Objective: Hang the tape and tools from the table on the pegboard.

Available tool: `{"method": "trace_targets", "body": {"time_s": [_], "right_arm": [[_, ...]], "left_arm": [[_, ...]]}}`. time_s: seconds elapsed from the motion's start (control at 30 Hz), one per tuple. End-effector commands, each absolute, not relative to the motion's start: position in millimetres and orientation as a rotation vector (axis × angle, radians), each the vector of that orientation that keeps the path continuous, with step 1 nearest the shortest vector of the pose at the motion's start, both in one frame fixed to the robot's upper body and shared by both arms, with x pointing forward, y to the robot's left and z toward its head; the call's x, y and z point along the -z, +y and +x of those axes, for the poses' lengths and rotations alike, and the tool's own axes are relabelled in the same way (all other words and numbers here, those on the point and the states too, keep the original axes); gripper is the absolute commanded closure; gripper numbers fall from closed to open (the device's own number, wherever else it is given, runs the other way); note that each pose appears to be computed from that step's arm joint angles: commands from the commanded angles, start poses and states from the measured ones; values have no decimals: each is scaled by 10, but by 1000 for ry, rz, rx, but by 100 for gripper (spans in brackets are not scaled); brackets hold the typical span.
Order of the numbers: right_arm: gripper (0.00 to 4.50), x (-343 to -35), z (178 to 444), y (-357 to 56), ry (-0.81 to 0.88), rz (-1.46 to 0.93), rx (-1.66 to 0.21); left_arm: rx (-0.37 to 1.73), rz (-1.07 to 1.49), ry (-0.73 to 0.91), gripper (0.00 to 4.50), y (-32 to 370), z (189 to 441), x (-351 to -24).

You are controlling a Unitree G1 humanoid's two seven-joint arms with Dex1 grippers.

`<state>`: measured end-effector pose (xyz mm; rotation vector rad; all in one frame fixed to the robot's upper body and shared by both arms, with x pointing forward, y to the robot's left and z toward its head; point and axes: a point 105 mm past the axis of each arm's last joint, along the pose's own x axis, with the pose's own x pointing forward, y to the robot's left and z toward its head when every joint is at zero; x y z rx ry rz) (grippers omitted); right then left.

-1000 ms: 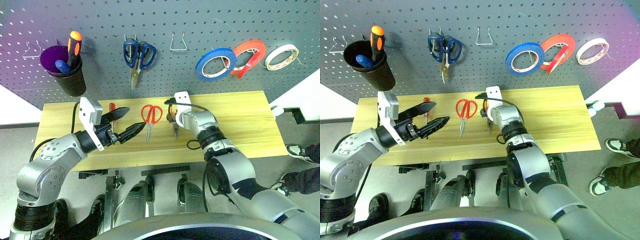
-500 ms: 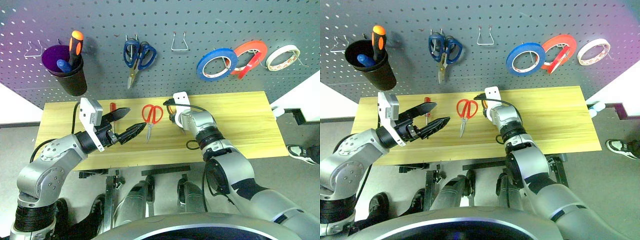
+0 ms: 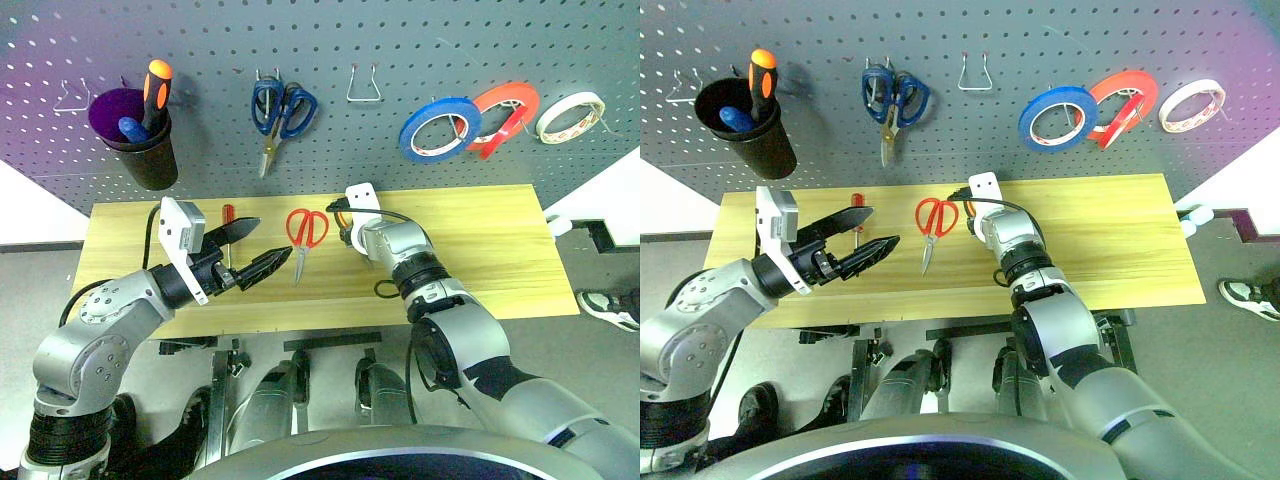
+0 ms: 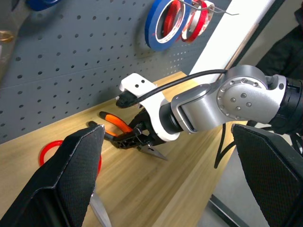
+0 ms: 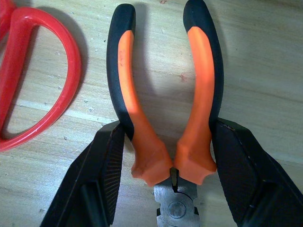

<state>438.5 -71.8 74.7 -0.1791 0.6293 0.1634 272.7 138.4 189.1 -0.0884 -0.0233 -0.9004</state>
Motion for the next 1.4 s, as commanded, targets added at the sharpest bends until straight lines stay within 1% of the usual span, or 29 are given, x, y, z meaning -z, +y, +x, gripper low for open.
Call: {"method": "trace_targets", "body": {"time_s": [0.03,0.23,0.33,0.43,0.5,0.57,0.7,0.87,0.93,1.0,1.1,1.23,1.37,1.4], "right_arm": [[202,-772,4394,-777,611,-145,-149],[202,-820,4363,-896,601,-99,-153],[202,-923,4347,-922,574,-74,-172],[202,-1033,4310,-856,537,12,-235],[202,-1071,4301,-895,525,-8,-220],[202,-1128,4251,-901,505,36,-246],[202,-1205,4106,-865,484,220,-329],[202,-1214,3962,-880,465,196,-382],[202,-1236,3922,-873,454,226,-403],[202,-1323,3886,-865,414,275,-433],[202,-1404,3867,-920,357,240,-443],[202,-1510,3818,-957,302,305,-493],[202,-1572,3768,-957,261,318,-541],[202,-1623,3738,-955,229,321,-566]], "left_arm": [[919,-71,-48,0,1367,2668,-1943],[882,-54,-26,0,1500,2666,-1891],[872,-53,-22,0,1534,2654,-1878],[865,-53,-27,0,1542,2661,-1881],[863,-53,-28,0,1546,2678,-1881],[862,-47,-29,0,1554,2686,-1883],[861,-40,-34,0,1580,2706,-1896],[862,-32,-36,0,1602,2730,-1902],[864,-30,-38,0,1606,2741,-1906],[862,-27,-43,0,1615,2748,-1919],[860,-25,-48,0,1625,2765,-1936],[862,-20,-54,0,1635,2781,-1956],[858,-7,-54,0,1669,2792,-1965],[857,-5,-55,0,1676,2794,-1970]]}}
